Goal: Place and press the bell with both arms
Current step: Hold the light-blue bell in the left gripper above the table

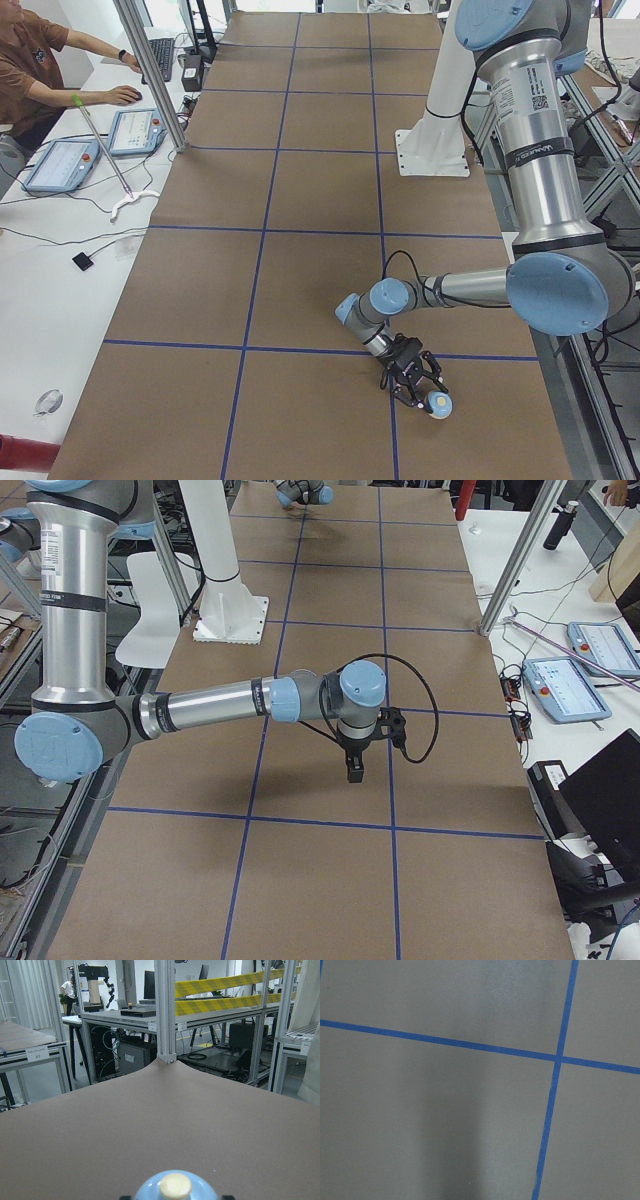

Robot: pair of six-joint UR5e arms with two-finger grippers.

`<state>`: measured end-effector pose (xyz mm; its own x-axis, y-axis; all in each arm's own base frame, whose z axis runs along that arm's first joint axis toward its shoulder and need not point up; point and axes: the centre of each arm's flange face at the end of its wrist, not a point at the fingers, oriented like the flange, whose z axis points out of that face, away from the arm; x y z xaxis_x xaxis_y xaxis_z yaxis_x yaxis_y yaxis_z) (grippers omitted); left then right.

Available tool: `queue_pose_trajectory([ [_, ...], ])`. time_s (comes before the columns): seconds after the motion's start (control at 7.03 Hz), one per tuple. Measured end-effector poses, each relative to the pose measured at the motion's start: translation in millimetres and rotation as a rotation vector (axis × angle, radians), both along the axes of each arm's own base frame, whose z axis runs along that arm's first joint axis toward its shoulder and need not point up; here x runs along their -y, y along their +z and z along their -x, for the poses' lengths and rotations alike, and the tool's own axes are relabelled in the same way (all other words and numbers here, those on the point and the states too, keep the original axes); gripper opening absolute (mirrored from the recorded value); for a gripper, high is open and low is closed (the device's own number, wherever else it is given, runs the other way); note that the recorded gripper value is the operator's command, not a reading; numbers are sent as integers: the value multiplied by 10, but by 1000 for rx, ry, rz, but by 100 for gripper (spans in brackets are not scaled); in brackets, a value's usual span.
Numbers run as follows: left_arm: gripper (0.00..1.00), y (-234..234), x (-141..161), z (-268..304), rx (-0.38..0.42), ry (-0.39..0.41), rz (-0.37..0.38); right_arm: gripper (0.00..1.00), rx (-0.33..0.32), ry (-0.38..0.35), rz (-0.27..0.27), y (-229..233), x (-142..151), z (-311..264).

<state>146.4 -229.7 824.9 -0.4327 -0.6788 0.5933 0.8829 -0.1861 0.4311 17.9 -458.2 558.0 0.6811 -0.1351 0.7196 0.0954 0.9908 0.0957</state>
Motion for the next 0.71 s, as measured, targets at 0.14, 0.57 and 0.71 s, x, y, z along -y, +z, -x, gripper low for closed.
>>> queue_pose_trajectory([
  [0.14,0,-71,-9,60,-28,41,-16,100,-1,1,12,-77,-45,-6],
  [0.57,0,-359,301,229,-52,235,-191,100,-5,3,52,-256,-165,-22],
  [0.71,0,-411,460,276,-63,286,-257,100,-6,3,65,-283,-186,-23],
])
